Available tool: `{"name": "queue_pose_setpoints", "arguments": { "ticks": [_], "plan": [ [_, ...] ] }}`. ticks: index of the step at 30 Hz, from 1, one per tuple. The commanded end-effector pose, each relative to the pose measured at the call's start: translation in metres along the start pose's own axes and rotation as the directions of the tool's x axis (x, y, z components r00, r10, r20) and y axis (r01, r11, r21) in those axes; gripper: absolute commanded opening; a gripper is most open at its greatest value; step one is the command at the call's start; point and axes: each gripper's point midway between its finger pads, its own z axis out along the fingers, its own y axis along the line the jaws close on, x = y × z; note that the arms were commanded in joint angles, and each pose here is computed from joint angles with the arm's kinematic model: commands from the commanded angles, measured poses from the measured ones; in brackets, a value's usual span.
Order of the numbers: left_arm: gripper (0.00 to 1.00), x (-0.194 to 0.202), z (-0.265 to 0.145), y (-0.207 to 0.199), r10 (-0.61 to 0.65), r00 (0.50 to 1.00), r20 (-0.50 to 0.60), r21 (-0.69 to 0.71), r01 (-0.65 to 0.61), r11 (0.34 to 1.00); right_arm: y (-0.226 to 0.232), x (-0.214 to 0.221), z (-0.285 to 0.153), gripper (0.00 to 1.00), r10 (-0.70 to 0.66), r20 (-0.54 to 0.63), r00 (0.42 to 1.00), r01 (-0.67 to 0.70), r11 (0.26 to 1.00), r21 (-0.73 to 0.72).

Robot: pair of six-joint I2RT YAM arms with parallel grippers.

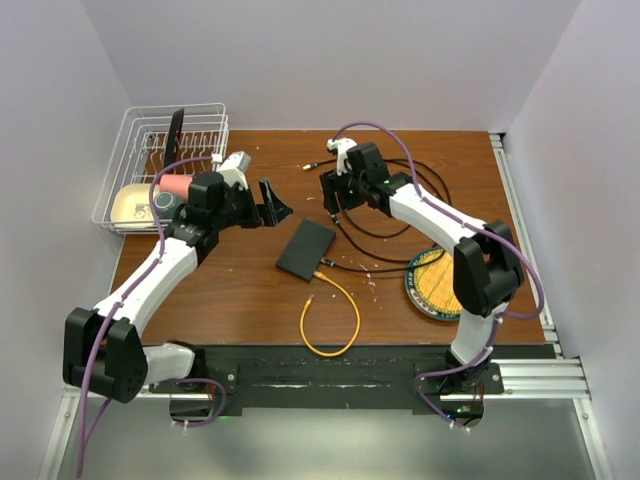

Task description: Insert the plug into the switch port

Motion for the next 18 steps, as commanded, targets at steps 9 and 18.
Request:
{"name": "queue_pose_setpoints", "arguments": {
  "ticks": [9,18],
  "plan": [
    [1.0,-0.073,-0.035,-0.059,0.073,0.975,0.211,0.176,-0.111,0.978,-0.003,0.017,0.036,0.54,0.033,-0.078,0.996,-0.032,0.999,0.016],
    [1.0,-0.057,-0.031,-0.059,0.07,0.984,0.166,0.213,-0.105,0.971,-0.013,0.048,0.051,0.42,0.059,-0.128,0.99,-0.049,0.996,0.079]
  ]
}}
